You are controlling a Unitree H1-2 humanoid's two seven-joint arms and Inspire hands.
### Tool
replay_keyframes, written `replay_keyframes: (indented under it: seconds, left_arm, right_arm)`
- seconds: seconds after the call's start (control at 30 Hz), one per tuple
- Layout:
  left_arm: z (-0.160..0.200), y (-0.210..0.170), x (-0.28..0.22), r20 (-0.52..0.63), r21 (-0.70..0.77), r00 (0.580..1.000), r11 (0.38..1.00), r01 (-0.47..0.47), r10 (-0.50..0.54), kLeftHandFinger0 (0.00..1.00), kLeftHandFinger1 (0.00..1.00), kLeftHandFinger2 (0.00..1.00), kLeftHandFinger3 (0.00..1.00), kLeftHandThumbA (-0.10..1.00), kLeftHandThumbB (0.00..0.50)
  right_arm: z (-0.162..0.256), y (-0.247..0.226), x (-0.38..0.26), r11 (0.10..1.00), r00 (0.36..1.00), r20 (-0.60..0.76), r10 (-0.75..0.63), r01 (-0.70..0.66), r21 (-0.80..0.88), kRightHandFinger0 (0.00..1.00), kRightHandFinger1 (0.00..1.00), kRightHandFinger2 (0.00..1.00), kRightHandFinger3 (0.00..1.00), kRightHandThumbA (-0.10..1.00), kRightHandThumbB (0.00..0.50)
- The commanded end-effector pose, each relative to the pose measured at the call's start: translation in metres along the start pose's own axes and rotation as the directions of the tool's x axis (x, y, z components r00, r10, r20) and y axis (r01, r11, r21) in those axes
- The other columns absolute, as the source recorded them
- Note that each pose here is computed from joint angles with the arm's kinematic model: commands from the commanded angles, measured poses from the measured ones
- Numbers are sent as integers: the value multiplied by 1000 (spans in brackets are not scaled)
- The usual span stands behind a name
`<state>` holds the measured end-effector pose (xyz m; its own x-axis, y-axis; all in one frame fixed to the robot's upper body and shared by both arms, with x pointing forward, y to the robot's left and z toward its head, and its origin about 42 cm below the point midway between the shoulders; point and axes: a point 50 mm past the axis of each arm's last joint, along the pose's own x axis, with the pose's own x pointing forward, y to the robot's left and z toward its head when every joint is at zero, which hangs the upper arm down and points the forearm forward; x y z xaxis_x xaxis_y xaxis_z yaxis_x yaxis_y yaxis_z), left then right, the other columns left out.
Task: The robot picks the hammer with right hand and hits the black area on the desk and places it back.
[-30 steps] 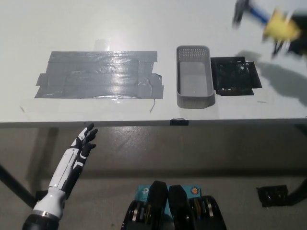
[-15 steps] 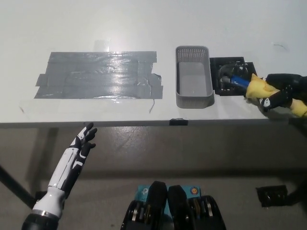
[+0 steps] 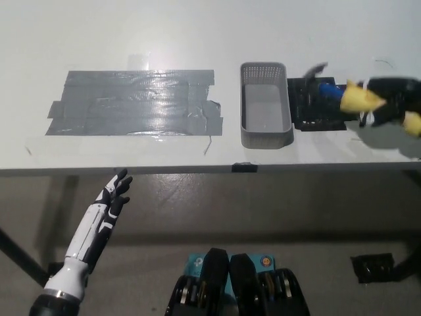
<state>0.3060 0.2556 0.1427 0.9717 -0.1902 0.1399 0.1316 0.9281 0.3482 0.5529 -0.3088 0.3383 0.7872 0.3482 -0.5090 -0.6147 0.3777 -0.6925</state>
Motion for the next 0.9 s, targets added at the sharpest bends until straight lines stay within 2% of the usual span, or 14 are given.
replay_keyframes:
  seconds: [0.0,0.07,0.17,0.23,0.27,0.3,0.33,0.37,0.4,0.5,0.63,0.8,0.83,0.87]
  left_arm:
    - [10,7,-1,53,15,999,1000,-3,2,946,1000,1000,1000,1000,0]
    - [9,6,-2,51,15,999,1000,-5,4,945,1000,1000,1000,1000,0]
    - [10,7,-5,45,14,999,1000,-9,9,942,1000,1000,1000,1000,0]
    - [10,8,-6,48,15,999,1000,-12,12,939,1000,1000,1000,1000,0]
    - [10,8,-6,49,15,999,1000,-13,13,937,1000,1000,1000,1000,0]
    - [10,8,-7,49,16,999,1000,-13,12,936,1000,1000,1000,1000,0]
    - [10,8,-7,49,15,999,1000,-14,13,935,1000,1000,1000,1000,0]
    - [9,7,-8,52,19,999,1000,-12,11,927,1000,1000,1000,1000,0]
    - [9,7,-7,50,16,999,1000,-10,9,928,1000,1000,1000,1000,0]
    - [9,9,-8,49,28,999,1000,-15,14,931,1000,1000,1000,1000,0]
    - [9,9,-9,41,14,999,1000,-17,17,928,1000,1000,1000,1000,0]
    - [8,9,-10,47,15,999,1000,-18,17,930,1000,1000,1000,1000,0]
    - [8,9,-10,47,13,999,1000,-17,16,930,1000,1000,1000,1000,0]
    - [8,9,-10,47,12,999,1000,-17,17,930,1000,1000,1000,1000,0]
  right_arm:
    - [51,-77,-45,986,981,105,-165,168,-22,166,604,884,1000,-100,144]
    - [54,-80,-44,983,977,113,-179,182,-14,241,674,942,1000,-100,133]
    - [54,-72,-33,980,974,115,-194,198,-17,221,671,954,1000,-100,127]
    - [52,-66,-23,971,967,97,-236,232,51,198,662,961,1000,-100,171]
    - [51,-63,-19,965,962,83,-258,253,68,301,753,1000,1000,-100,195]
    - [54,-59,-17,961,961,63,-270,265,81,562,913,1000,1000,-33,210]
    - [55,-59,-17,961,960,61,-271,266,80,549,797,975,1000,10,208]
    - [53,-53,-13,977,977,35,-211,210,49,1000,1000,1000,1000,292,257]
    - [52,-51,-12,982,982,25,-187,186,39,1000,1000,1000,1000,324,256]
    - [45,-43,-3,982,981,-41,-189,187,-40,1000,1000,1000,1000,501,333]
    - [36,-37,2,979,976,-79,-202,201,-26,1000,1000,1000,1000,538,301]
    - [25,-36,5,965,964,-77,-256,251,-75,1000,1000,1000,1000,683,285]
    - [25,-38,4,960,957,-81,-278,273,-65,1000,1000,1000,1000,728,296]
    - [24,-42,1,946,942,-92,-323,318,-68,1000,1000,1000,1000,782,335]
